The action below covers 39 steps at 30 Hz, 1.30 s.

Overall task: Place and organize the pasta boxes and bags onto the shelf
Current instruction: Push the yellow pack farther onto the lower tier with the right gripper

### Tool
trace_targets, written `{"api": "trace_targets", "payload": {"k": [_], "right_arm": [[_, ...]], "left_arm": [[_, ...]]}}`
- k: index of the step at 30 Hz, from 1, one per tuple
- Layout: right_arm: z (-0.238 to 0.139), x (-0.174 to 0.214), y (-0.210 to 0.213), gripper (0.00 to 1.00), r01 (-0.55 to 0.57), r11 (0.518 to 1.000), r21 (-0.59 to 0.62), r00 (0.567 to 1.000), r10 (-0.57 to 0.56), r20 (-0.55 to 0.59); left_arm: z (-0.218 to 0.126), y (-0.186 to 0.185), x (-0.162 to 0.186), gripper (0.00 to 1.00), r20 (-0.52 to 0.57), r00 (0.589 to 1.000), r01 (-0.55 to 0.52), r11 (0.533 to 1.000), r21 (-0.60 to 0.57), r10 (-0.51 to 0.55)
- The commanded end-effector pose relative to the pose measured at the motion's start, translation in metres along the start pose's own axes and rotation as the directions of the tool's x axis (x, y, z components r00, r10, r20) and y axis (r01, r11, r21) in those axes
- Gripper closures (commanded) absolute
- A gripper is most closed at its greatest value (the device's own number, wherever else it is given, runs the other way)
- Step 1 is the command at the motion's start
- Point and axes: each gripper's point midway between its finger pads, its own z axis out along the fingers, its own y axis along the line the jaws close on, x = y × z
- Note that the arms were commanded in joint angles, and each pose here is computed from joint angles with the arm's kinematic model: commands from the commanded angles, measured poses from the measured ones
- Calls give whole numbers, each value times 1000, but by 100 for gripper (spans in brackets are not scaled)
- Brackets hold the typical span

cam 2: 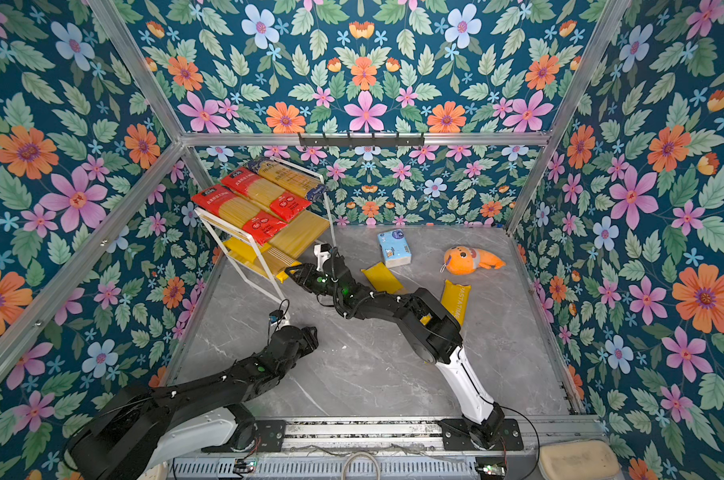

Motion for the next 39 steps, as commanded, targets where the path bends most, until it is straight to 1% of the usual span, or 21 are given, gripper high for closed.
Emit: {"api": "trace_targets", "payload": {"k": [1, 3, 5, 9, 12, 15, 18, 21, 24, 25, 29, 32, 35, 39], "right_arm": [[-8, -8, 20, 56, 19, 998, -62, 1000, -18, 14], [-14, -13, 19, 51, 23, 998, -59, 999, -21, 24], [-22, -17, 15, 48, 21, 999, -50, 999, -20, 34], [-45, -27, 11, 46, 35, 999, -36, 997, -33, 69], [-69, -36, 0, 46, 48, 999, 3, 994, -48, 97], [-103, -43, -24, 46, 47, 995, 84, 992, -56, 112], [-150, -54, -64, 46, 16, 974, 226, 992, -45, 121], [-203, -61, -103, 46, 0, 916, 400, 994, -43, 97], [-250, -66, -133, 47, 18, 827, 562, 997, -59, 55], [-265, -72, -128, 47, 45, 807, 589, 995, -89, 47], [-308, -84, -143, 46, 98, 697, 710, 991, -136, -3], [-324, -90, -153, 46, 110, 647, 754, 990, -143, -22], [-329, -89, -165, 46, 117, 621, 775, 990, -133, -42], [-331, -79, -182, 46, 103, 602, 792, 994, -89, -62]], "left_arm": [[0, -7, -6, 35, 25, 1000, -4, 1000, 19, 3], [1, -9, -5, 35, 23, 1000, -8, 1000, 24, 8], [2, -13, -5, 35, 23, 1000, -19, 999, 34, 18], [2, -25, -7, 35, 33, 998, -54, 996, 65, 52], [3, -35, -7, 34, 36, 996, -82, 993, 89, 79], [4, -50, -7, 34, 41, 992, -123, 985, 124, 119], [4, -69, -7, 34, 54, 986, -167, 971, 171, 160], [6, -85, -5, 34, 58, 984, -178, 959, 222, 169], [11, -99, 0, 34, 49, 982, -191, 948, 253, 185], [13, -105, 1, 34, 47, 980, -197, 945, 262, 191], [21, -124, 13, 34, 20, 978, -206, 932, 298, 209], [25, -138, 23, 34, -2, 973, -216, 921, 323, 229], [29, -148, 33, 34, -21, 969, -224, 914, 339, 245], [32, -151, 43, 33, -44, 965, -228, 911, 343, 258]]}}
